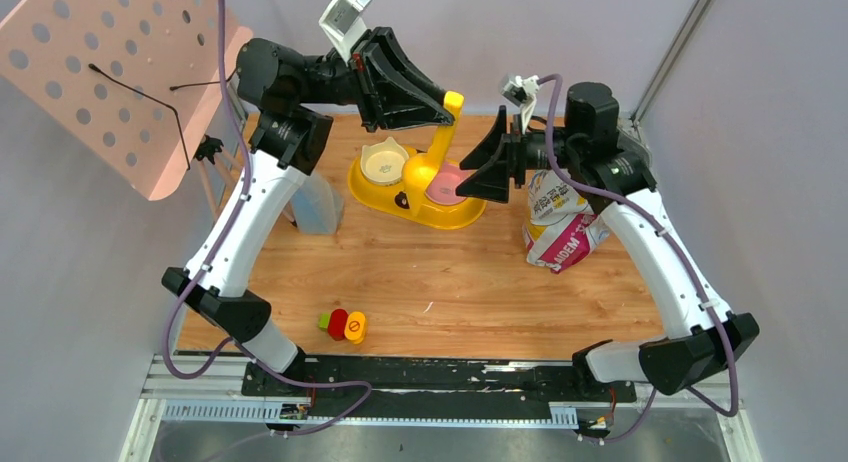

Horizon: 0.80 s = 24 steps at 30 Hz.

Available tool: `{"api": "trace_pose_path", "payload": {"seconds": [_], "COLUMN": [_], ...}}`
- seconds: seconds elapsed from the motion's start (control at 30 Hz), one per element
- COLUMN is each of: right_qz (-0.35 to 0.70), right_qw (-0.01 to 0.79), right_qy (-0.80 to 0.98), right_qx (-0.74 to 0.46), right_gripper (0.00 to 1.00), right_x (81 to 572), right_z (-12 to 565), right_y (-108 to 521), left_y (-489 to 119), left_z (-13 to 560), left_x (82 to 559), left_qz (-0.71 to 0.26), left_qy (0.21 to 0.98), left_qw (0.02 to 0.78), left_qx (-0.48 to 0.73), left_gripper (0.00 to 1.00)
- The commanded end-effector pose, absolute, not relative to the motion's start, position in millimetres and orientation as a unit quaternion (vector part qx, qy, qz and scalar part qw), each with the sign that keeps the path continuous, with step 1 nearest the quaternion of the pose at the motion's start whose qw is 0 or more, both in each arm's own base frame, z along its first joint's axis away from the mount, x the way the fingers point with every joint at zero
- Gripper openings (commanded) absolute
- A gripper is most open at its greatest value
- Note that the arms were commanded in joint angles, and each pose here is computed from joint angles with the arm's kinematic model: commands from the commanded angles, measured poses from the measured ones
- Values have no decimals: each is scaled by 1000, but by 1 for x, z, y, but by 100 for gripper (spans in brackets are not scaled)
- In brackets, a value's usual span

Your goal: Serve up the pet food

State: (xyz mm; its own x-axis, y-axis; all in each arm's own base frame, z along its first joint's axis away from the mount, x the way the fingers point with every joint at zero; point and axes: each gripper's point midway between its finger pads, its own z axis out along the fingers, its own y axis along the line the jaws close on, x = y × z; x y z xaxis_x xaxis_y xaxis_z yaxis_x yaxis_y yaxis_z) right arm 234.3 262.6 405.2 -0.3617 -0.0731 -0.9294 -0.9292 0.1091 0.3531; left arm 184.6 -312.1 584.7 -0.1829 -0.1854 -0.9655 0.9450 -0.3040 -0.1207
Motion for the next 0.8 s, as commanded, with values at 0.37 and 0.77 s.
{"api": "trace_pose_path", "payload": {"seconds": [0.37,0.77], "right_qz": [585,569], "right_qw": [397,394], "right_qy": [567,618], "right_qx": [-424,-373], "right_gripper": [59,0], "right_x": [231,257], "right_z": [451,434], "right_y": [315,311], "left_y": [-316,-295], "left_z": [598,569], "left_x": [193,234], "left_qz": [-671,-622], "left_qy": [399,459], "left_qw": [433,462], "left_qx": [451,435], "left_gripper": [0,52]}}
